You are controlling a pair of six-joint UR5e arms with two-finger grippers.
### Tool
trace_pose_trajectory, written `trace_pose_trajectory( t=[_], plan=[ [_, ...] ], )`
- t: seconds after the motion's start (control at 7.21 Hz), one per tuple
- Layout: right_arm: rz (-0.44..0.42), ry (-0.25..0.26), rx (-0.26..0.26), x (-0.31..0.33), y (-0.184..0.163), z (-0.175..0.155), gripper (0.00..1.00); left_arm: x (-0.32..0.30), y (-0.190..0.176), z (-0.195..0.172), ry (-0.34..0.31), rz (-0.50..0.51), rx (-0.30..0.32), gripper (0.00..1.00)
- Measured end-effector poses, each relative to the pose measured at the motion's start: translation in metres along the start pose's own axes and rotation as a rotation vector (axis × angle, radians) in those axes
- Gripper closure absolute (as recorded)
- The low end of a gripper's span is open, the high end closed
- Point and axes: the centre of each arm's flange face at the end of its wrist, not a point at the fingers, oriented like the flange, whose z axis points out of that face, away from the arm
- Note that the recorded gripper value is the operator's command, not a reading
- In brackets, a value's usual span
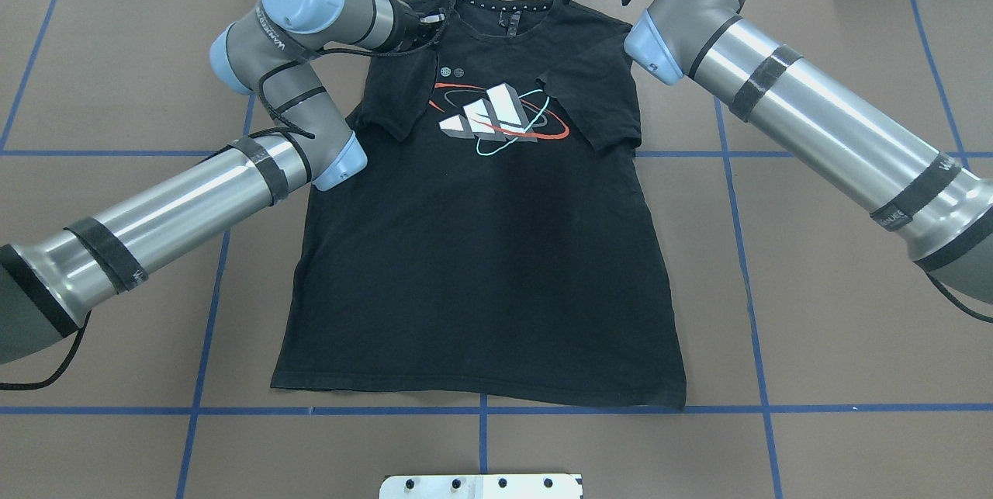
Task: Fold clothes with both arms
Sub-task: 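Fold the sleeve with the left gripper inward toward the collar, then withdraw both grippers outward away from the shirt sides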
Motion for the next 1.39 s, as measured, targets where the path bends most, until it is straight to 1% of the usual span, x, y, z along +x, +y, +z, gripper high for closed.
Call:
trace_pose_trajectory(
  t=[0.42,0.55,0.69,0.83,0.97,1.11,1.25,1.39],
  plan=[
    [0.000,0.003,-0.001,0.003,0.001,0.002,0.00,0.007,0.001,-0.001,0.012,-0.001,0.000,1.00],
    [0.001,0.003,-0.002,0.003,0.001,0.002,0.00,0.008,0.002,-0.001,0.018,0.000,0.001,0.90],
    [0.001,0.004,-0.003,0.003,0.001,0.003,0.00,0.009,0.002,-0.002,0.023,0.002,0.000,0.57],
    [0.001,0.003,-0.003,0.003,0.001,0.002,0.00,0.011,0.002,-0.002,0.026,0.002,-0.001,0.11],
    [0.001,0.003,-0.003,0.003,0.001,0.002,0.00,0.012,0.002,-0.003,0.029,0.003,-0.001,0.00],
    [0.001,0.002,-0.003,0.002,0.001,0.002,0.00,0.017,0.001,-0.007,0.043,0.003,-0.002,0.00],
    [0.000,-0.002,-0.004,0.001,0.001,0.001,0.00,0.027,0.001,-0.015,0.073,-0.003,-0.009,0.00],
    [-0.001,-0.018,-0.014,-0.002,0.002,-0.001,0.00,0.037,0.001,-0.025,0.108,-0.009,-0.021,0.00]
  ],
)
